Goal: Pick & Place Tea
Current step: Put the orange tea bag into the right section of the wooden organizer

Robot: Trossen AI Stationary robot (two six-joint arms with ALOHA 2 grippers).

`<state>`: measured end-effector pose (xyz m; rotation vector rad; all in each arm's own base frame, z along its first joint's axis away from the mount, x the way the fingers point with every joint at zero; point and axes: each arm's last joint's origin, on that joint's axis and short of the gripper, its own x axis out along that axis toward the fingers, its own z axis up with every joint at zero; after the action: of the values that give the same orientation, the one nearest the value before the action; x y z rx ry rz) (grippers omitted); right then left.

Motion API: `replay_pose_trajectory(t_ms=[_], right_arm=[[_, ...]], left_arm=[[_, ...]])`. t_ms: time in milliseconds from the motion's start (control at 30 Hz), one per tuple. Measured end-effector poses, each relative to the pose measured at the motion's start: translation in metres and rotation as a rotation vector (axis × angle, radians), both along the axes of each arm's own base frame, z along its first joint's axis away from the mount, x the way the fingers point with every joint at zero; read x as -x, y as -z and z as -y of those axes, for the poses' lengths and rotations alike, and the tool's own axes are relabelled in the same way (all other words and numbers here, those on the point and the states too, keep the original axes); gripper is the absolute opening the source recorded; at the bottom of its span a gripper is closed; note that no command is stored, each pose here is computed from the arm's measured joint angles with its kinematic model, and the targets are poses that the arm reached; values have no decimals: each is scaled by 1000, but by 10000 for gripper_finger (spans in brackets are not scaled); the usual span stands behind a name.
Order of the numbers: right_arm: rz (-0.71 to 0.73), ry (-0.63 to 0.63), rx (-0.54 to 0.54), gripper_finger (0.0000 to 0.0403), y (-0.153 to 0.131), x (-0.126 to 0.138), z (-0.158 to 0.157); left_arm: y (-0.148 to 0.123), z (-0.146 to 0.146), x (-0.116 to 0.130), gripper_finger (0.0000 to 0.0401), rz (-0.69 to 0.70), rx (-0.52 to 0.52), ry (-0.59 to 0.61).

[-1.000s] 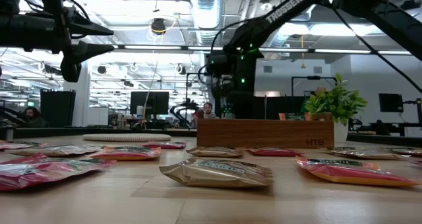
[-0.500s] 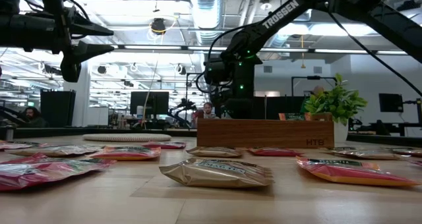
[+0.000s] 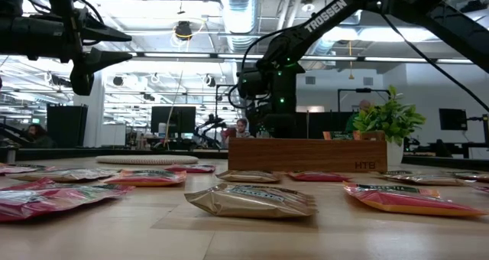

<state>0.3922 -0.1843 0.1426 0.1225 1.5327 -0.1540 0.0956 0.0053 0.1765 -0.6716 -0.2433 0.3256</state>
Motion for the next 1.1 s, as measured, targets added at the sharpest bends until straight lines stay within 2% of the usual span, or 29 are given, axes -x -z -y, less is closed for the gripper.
replay_pose_trajectory(t_ms=[167,300,467,600,833,1100], right_arm=[[-13,5,-7,10,-4,3,-1],[-9,33,-7,7,-10,4,-1],[-21,32,2,2,-35,0,-3],[-59,34,79,2,-62,-5,-9],[-155,5,232,1,-112,1,-46],[-63,41,374,1,-174,24,-107]], left_arm=[[0,0,0,151,0,0,0],[0,0,0,151,0,0,0],[0,0,0,151,0,0,1],[0,0,0,151,0,0,1],[0,0,0,151,0,0,0],[0,0,0,151,0,-1,1]])
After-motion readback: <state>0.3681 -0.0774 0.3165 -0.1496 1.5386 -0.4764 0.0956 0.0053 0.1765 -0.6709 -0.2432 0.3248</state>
